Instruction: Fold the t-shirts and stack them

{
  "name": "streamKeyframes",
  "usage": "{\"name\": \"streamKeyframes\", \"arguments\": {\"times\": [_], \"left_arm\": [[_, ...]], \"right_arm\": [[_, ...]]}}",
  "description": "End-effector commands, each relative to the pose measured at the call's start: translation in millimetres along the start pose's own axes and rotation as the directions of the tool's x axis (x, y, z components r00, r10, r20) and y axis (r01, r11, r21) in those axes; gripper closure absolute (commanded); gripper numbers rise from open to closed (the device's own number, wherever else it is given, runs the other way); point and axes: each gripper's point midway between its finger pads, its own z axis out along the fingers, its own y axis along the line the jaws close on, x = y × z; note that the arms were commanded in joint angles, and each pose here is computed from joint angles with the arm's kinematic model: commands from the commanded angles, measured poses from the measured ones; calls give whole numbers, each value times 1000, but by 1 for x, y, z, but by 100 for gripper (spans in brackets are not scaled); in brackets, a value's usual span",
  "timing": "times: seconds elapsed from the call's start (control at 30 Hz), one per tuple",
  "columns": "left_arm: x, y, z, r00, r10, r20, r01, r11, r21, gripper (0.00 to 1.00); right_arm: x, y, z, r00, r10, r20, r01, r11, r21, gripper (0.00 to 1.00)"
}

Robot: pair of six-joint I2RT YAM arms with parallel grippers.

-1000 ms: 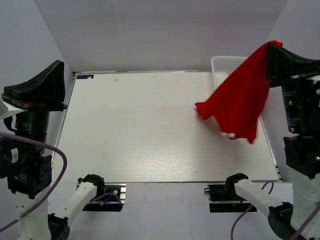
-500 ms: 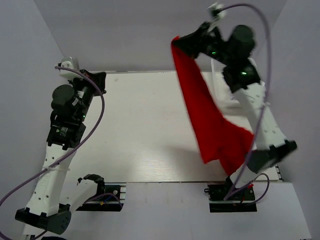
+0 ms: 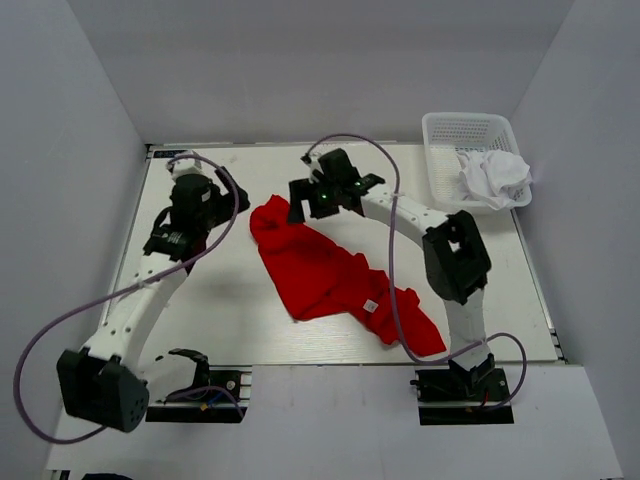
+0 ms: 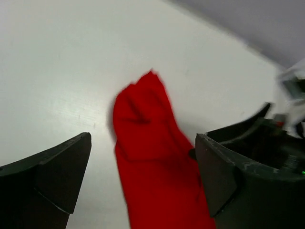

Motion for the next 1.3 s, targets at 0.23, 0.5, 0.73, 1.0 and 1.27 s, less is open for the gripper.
{"name": "streamKeyframes", "arguments": {"times": [0.23,0.5,0.73,1.0,1.27], "left_arm": [[193,-19,24,801,64,-595,81,973,214,0],[234,-16,51,728,123,-674,-14,986,166,0],[217,-32,65,764,156,-627,-72,985,157,2],[213,-20,95,768,177,-615,-202,979,30,3],[189,5,80,793,155,-590,-298,942,-154,7]], "right_arm": [[63,-91,-142,968,169,186,-241,832,500,10],[195,-112,-168,936,350,30,-296,740,604,10],[179,-100,-177,965,259,47,-243,807,538,10],[139,-71,-165,978,147,150,-192,914,357,10],[135,-70,-137,981,165,106,-190,933,307,21]]}}
